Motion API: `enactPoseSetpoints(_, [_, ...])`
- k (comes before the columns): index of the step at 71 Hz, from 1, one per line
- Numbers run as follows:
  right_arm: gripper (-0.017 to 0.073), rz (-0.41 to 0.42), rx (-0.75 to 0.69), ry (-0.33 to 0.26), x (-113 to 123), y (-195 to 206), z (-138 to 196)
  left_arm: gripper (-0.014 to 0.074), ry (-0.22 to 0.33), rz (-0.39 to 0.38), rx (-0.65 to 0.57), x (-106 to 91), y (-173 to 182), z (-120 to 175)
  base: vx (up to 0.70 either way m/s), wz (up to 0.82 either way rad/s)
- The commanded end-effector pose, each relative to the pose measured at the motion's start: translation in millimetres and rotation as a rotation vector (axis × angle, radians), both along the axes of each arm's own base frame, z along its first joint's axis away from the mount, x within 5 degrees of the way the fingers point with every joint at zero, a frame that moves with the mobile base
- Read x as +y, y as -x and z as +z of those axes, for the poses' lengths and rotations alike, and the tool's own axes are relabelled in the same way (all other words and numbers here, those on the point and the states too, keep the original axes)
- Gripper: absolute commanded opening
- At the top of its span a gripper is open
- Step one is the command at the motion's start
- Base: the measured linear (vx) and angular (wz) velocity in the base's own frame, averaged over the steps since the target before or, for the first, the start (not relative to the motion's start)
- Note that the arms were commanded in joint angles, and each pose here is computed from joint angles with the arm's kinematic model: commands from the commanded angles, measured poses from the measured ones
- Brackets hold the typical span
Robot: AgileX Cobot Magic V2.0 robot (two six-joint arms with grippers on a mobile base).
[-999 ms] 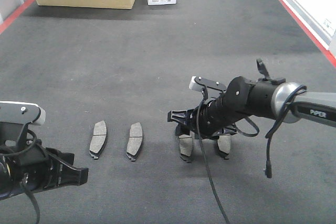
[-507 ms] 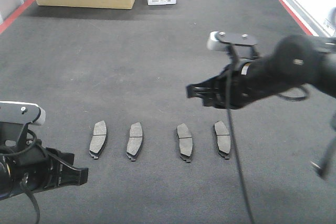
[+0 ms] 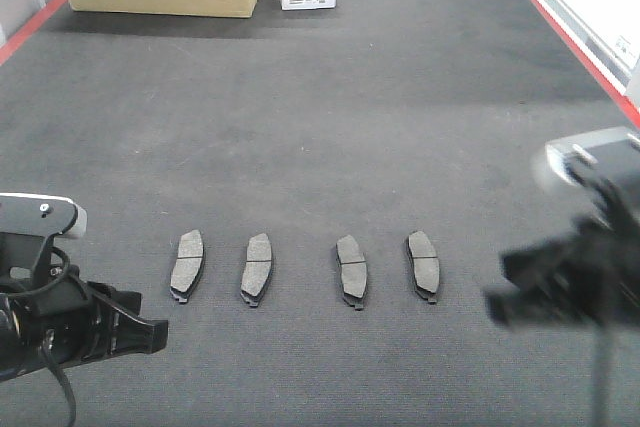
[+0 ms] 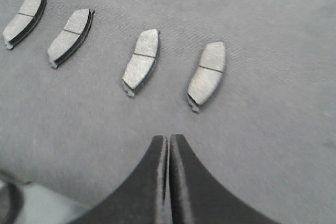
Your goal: Move and align brake pads A on conveyor
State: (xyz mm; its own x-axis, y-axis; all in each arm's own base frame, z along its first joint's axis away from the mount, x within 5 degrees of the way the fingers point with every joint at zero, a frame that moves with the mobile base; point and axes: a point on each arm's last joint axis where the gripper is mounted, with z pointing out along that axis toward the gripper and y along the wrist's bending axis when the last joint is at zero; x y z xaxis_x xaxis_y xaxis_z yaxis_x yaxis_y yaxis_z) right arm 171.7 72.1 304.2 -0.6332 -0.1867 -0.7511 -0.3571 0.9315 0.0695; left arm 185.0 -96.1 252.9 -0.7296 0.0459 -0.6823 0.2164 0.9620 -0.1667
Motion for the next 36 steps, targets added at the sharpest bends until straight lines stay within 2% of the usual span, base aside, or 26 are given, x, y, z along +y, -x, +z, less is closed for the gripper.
enactPoseSetpoints(1, [-0.0003,-0.006,-0.145,-0.039,-9,18,12,-0.0006,0.05,-0.02,-0.084,-4.1,-2,15,0.0,0.0])
enactPoseSetpoints(17, [-0.0003,-0.004,-0.253,-0.076,-27,62,5,-0.0006,0.049,-0.02,-0.082,-4.0,-1,15,0.0,0.0])
enactPoseSetpoints(36, [-0.0003,-0.005,-0.311,-0.099,-32,76,8,-0.0006,0.049,-0.019,-0.081,-4.0,-1,15,0.0,0.0])
